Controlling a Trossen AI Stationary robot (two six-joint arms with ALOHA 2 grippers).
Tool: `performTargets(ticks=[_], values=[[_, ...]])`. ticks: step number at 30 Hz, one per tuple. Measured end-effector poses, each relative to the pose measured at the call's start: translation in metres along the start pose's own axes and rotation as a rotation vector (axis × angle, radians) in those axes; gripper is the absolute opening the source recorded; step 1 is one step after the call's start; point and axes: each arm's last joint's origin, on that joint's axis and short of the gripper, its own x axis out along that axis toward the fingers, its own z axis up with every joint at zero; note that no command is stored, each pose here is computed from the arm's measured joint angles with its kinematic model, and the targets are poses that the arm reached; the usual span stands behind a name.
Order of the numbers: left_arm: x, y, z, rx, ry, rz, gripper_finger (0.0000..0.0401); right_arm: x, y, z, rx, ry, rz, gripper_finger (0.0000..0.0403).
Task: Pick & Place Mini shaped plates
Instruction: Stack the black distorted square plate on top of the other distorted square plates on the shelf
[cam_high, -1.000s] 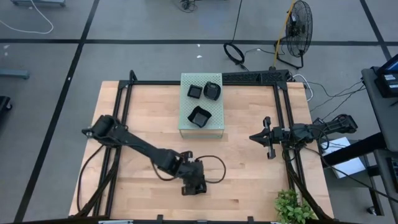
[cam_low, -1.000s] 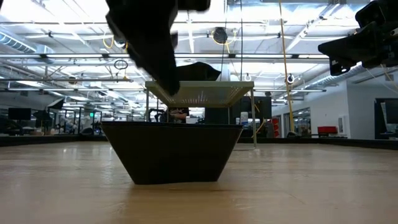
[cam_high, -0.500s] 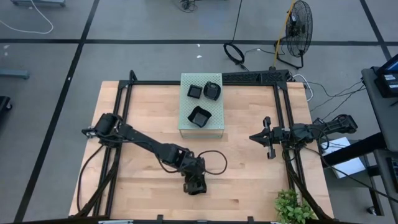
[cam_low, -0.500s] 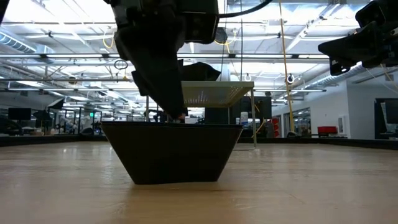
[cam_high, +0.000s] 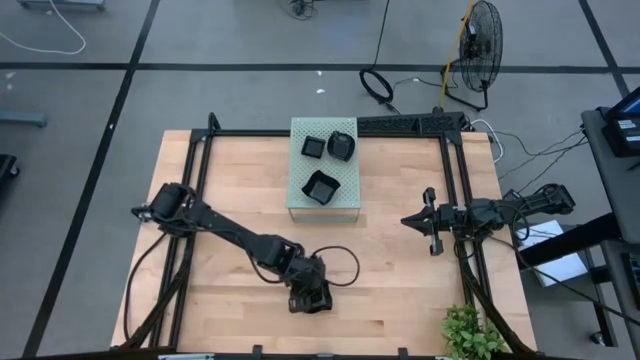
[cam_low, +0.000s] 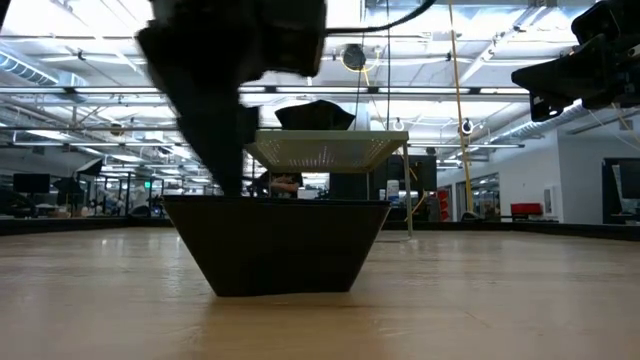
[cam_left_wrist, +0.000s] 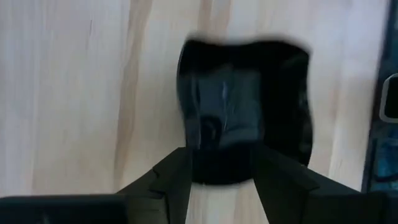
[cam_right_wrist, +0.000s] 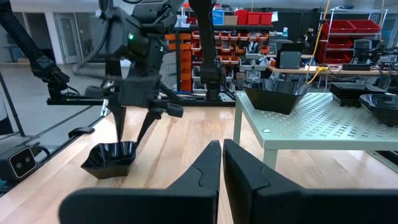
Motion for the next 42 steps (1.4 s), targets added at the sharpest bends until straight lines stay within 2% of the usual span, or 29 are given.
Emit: performTargets(ticks=[5,12,21,27,30,36,42], values=[[0.001,-0.005,-0.014,-0.093,0.03,0.124,0.0158,0.0,0.0,0.0,0.0,0.0,0.0,0.0008],[0.003,-0.016,-0.02,-0.044,-0.032,0.204,0.0148,0.0,0.0,0.0,0.0,0.0,0.0,0.0007],[0.001,-0.006,-0.015,-0.015,-0.065,0.279,0.0147,0.0,0.0,0.0,0.0,0.0,0.0,0.0006],[0.0,-0.001,-0.01,0.117,-0.08,0.311,0.0147,0.0,0.0,0.0,0.0,0.0,0.0,0.0008],[0.0,0.001,-0.008,0.218,-0.085,0.351,0.0147,0.0,0.0,0.0,0.0,0.0,0.0,0.0007],[0.0,-0.001,-0.007,0.402,-0.074,0.354,0.0147,0.0,0.0,0.0,0.0,0.0,0.0,0.0009],[0.001,-0.003,-0.004,0.439,-0.092,0.321,0.0147,0.0,0.0,0.0,0.0,0.0,0.0,0.0006]])
